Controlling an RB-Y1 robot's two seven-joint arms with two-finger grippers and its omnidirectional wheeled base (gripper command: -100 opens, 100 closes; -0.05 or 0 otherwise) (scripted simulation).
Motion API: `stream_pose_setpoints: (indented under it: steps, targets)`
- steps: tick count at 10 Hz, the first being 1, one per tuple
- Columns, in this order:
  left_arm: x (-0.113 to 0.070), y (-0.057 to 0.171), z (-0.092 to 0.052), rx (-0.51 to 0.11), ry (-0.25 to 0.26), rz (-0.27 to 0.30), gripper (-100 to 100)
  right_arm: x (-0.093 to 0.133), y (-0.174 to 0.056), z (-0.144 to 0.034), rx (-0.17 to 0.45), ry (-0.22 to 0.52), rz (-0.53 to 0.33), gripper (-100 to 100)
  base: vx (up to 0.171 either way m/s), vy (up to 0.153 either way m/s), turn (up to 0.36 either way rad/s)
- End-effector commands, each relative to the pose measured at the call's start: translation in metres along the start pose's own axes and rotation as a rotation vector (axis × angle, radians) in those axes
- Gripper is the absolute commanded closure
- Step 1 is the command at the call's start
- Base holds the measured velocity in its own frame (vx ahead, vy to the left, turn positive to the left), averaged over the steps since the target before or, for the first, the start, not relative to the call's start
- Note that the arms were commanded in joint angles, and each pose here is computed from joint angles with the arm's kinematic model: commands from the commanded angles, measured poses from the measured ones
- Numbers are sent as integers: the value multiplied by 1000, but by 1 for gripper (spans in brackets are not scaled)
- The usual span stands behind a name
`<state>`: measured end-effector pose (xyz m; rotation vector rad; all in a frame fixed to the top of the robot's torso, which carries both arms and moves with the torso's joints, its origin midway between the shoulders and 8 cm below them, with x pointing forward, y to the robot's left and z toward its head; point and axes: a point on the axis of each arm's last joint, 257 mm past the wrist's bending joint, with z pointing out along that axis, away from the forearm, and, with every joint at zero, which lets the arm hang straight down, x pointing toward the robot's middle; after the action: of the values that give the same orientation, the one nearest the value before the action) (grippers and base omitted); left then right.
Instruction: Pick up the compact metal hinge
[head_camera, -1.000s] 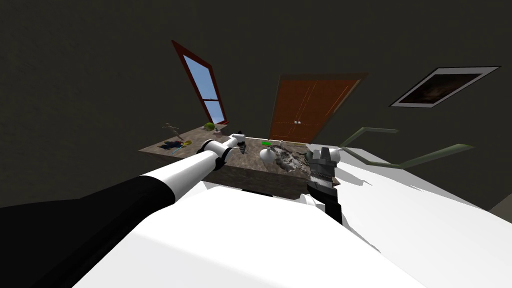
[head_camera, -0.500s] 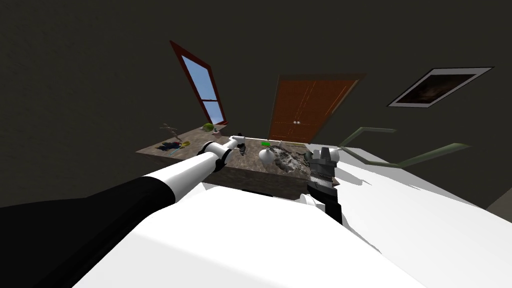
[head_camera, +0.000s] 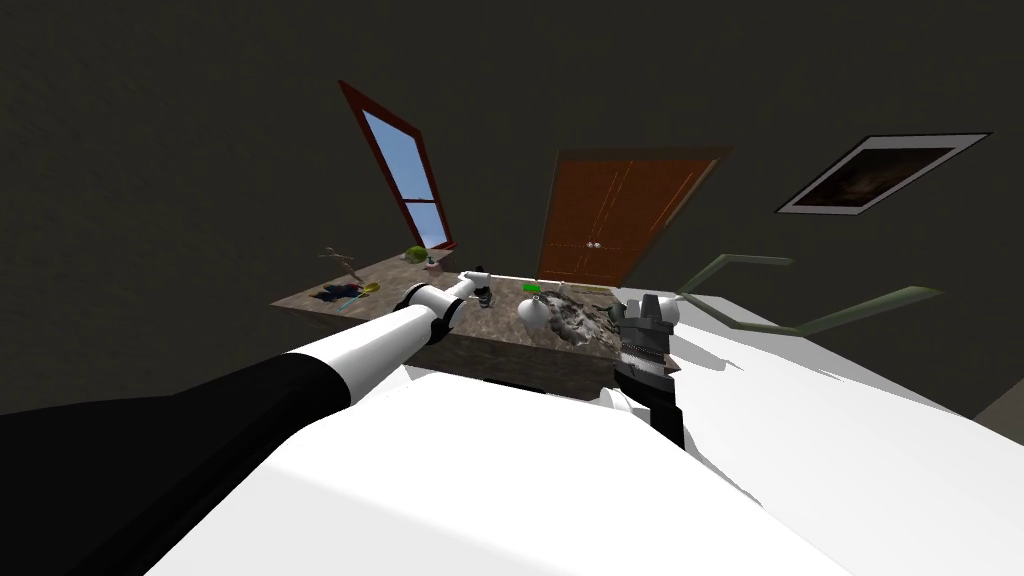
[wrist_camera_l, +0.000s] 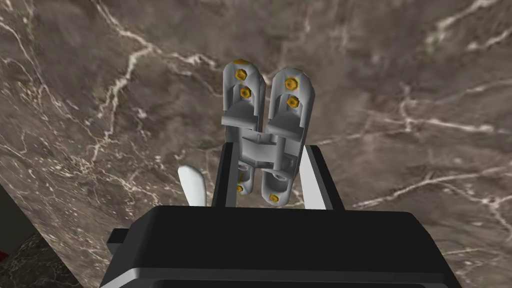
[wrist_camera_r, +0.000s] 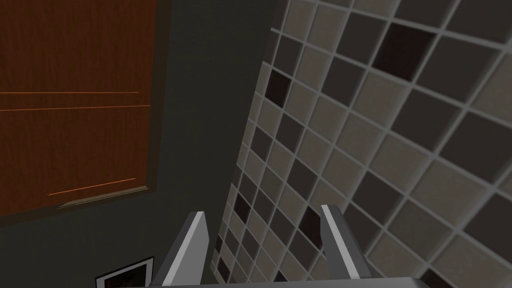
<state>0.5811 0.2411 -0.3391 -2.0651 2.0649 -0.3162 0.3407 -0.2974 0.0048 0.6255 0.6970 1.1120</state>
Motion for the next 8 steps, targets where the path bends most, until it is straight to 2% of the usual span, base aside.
stream_pose_setpoints:
  steps: [1, 2, 3, 4, 7, 8]
  targets:
    - [0, 0, 0, 0, 0, 0, 100, 0, 0, 0, 0, 0, 0, 0, 0, 0, 0]
    - [0, 0, 0, 0, 0, 0, 0, 0, 0, 0, 0, 0, 0, 0, 0, 0, 0]
    - [3, 2, 7, 14, 5, 2, 100, 0, 0, 0, 0, 0, 0, 0, 22, 11, -4]
    - [-2, 16, 13, -23, -2, -10, 100, 0, 0, 0, 0, 0, 0, 0, 32, 6, -18]
    - [-7, 31, 21, -56, -8, -21, 100, 0, 0, 0, 0, 0, 0, 0, 11, -2, -4]
    - [3, 2, 7, 14, 5, 2, 100, 0, 0, 0, 0, 0, 0, 0, -13, -3, 20]
